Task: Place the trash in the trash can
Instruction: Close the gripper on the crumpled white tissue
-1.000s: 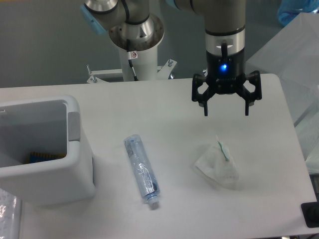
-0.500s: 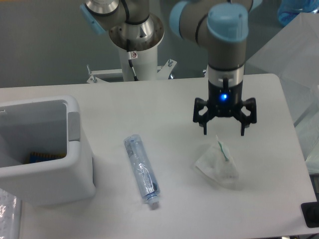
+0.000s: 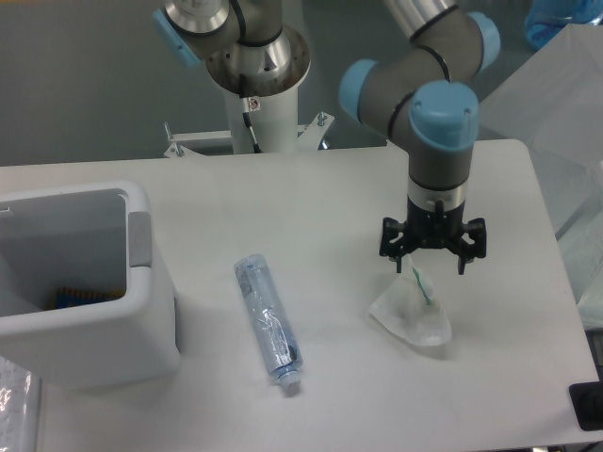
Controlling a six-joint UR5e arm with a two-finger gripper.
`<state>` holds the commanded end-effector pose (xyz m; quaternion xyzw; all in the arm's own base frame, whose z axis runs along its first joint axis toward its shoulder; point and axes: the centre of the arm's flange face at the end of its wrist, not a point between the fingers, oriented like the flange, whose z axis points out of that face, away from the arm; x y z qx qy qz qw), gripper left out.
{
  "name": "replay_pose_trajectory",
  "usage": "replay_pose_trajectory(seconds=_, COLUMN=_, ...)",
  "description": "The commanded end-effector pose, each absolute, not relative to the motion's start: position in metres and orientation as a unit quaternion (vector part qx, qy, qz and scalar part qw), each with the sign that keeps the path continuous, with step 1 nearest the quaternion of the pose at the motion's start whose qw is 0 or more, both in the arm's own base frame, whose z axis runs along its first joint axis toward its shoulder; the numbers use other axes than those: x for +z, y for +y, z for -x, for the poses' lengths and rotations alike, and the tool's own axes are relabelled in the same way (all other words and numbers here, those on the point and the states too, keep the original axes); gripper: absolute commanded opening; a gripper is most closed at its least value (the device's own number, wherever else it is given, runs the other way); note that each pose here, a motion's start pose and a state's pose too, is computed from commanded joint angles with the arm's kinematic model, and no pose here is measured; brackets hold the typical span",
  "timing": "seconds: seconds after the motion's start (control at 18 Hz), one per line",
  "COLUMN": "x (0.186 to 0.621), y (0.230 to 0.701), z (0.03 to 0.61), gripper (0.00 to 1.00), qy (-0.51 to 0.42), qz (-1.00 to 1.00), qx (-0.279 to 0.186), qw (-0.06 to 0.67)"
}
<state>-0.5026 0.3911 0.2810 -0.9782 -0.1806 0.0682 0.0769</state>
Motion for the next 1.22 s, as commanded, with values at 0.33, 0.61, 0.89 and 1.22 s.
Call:
replay_pose_trajectory(seconds=0.33, x=0.248, y=0.393, z=0.502, gripper=1.00, qy=-0.185, qz=0.980, qx=0.046, qw=0.062)
replay_pose_trajectory(seconds=0.61, x=0.230, y=0.393, z=0.498, gripper=1.00, qy=-0.184, qz=0.980, qx=0.040, qw=0.056)
replay_pose_trajectory(seconds=0.89, x=0.227, y=0.393, z=0.496, gripper=0.71, qy=-0.183, qz=0.980, qx=0.044, qw=0.059)
replay_pose_trajectory(seconds=1.22, x=0.229, y=0.393, z=0.496, gripper=0.20, qy=-0.183, qz=0.980, qx=0.046, qw=0.059)
